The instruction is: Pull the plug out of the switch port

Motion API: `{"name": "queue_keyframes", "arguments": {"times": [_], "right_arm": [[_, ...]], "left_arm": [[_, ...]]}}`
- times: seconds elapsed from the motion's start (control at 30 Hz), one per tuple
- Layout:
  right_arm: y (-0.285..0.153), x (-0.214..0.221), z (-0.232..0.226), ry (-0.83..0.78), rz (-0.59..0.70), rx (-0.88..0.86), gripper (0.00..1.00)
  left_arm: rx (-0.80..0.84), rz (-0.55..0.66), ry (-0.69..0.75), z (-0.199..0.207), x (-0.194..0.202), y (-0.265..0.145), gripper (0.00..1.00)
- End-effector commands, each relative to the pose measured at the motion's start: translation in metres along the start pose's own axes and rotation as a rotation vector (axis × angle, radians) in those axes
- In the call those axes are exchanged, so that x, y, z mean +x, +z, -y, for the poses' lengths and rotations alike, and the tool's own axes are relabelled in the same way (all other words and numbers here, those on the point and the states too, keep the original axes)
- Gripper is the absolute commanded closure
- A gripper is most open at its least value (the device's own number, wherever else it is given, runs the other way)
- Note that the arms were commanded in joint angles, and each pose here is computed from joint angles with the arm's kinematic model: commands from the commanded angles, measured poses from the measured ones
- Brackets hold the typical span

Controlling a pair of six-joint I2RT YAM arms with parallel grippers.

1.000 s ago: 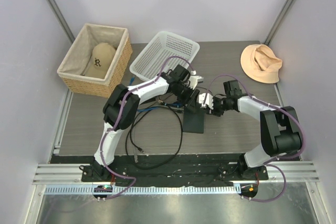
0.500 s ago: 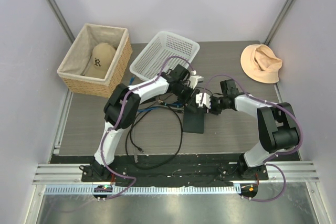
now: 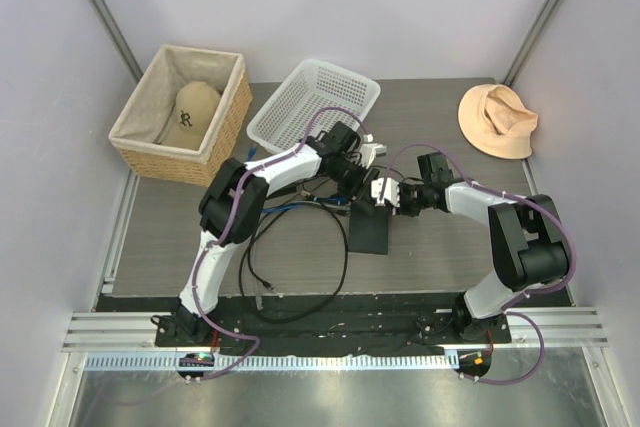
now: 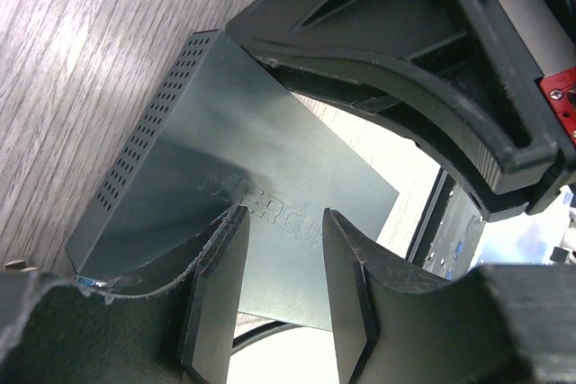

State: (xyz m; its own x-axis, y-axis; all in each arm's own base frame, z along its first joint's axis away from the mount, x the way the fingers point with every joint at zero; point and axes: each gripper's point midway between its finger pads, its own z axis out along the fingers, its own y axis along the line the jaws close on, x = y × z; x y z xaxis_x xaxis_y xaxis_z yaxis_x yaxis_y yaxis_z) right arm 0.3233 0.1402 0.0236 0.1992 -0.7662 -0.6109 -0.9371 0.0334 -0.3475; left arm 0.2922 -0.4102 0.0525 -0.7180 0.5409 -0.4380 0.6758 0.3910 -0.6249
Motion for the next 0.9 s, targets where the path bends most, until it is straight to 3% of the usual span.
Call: {"name": "queue_keyframes", "arguments": {"times": [0.0,0.4,0.5,0.53,0.6,0.63,0.8,0.87], "right_arm": [[0.006,0.009,-0.011,-0.005,-0.029,-0.027,0.73],[0.001,0.005,-0.031,0.034,-0.046,-0.148,0.99],[-0.004,-0.001,-0.040,0.100,-0.044,-0.267,0.98],[-0.005,-0.006,-0.031,0.094,-0.039,-0.274,0.98],[-0.003,-0.002,-0.030,0.143,-0.060,-0.290,0.99],[-0.003,0.000,-0.031,0.147,-0.066,-0.283,0.99],[-0.007,0.001,-0.007,-0.002,-0.069,-0.035,0.99],[-0.006,0.010,-0.019,-0.030,-0.091,-0.014,0.99]], "left_arm": [[-0.189,-0.241,-0.142,-0.065,0.088,0.024,0.54],[-0.213,-0.247,-0.149,-0.071,0.092,0.025,0.53],[-0.212,-0.248,-0.139,-0.072,0.092,0.026,0.62],[-0.207,-0.246,-0.138,-0.071,0.091,0.027,0.74],[-0.208,-0.240,-0.133,-0.071,0.089,0.027,0.87],[-0.208,-0.244,-0.136,-0.071,0.090,0.027,0.99],[-0.250,-0.251,-0.132,-0.078,0.091,0.026,1.00],[-0.263,-0.256,-0.132,-0.081,0.093,0.026,1.00]]}}
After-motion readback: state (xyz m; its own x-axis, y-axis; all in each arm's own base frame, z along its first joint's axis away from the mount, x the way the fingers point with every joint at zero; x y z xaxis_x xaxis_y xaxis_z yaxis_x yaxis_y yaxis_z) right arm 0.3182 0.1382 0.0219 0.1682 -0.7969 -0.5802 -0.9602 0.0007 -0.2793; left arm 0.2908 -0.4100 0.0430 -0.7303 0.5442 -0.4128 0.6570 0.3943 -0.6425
